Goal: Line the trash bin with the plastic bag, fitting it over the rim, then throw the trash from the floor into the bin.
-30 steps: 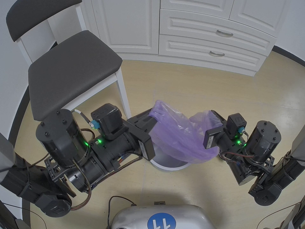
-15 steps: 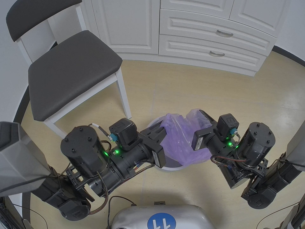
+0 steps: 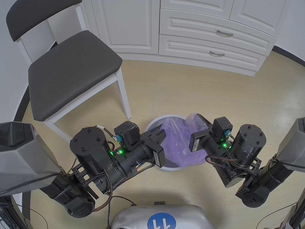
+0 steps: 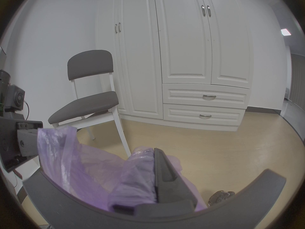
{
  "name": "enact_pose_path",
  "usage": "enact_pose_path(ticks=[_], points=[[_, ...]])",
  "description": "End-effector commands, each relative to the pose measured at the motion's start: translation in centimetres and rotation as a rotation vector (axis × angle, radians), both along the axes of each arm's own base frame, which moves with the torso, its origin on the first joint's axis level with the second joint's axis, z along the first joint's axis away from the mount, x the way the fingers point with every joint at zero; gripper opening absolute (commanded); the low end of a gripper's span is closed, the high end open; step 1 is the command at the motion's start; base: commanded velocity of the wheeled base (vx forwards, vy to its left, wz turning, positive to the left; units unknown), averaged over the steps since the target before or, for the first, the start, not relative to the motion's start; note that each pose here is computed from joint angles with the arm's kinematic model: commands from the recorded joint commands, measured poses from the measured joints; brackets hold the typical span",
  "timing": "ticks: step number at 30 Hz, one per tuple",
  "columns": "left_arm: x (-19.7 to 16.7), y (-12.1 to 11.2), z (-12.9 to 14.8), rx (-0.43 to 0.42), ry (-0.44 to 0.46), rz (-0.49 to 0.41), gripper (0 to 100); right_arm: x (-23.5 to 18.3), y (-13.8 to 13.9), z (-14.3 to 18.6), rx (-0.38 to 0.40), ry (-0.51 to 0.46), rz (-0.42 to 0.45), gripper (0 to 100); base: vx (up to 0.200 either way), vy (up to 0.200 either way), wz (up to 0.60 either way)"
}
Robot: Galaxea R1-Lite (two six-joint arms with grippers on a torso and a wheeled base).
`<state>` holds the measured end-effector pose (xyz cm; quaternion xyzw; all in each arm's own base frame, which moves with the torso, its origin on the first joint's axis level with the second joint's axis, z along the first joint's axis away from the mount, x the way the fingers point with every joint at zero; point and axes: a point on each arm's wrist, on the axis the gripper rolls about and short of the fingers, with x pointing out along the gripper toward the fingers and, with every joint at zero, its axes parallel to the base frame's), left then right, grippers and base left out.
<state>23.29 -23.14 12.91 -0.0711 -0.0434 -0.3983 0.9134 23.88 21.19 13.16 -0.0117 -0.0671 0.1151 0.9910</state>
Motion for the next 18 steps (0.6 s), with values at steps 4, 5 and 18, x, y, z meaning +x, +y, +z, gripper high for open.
enact_pose_path(ticks=[4, 5, 18], points=[[0.3, -0.2, -0.9, 0.017, 0.019, -0.013, 0, 1.5, 0.4, -1.9, -0.014, 0.027, -0.018, 0, 0.000, 0.000, 0.00], [0.5, -0.2, -1.1, 0.021, 0.023, -0.010, 0, 1.9, 0.5, -2.2, -0.008, 0.031, -0.023, 0, 0.000, 0.000, 0.00], [2.0, -0.1, -2.0, 0.004, 0.059, -0.008, 0, 3.8, 1.0, -4.5, -0.014, 0.069, -0.046, 0, 0.000, 0.000, 0.00]])
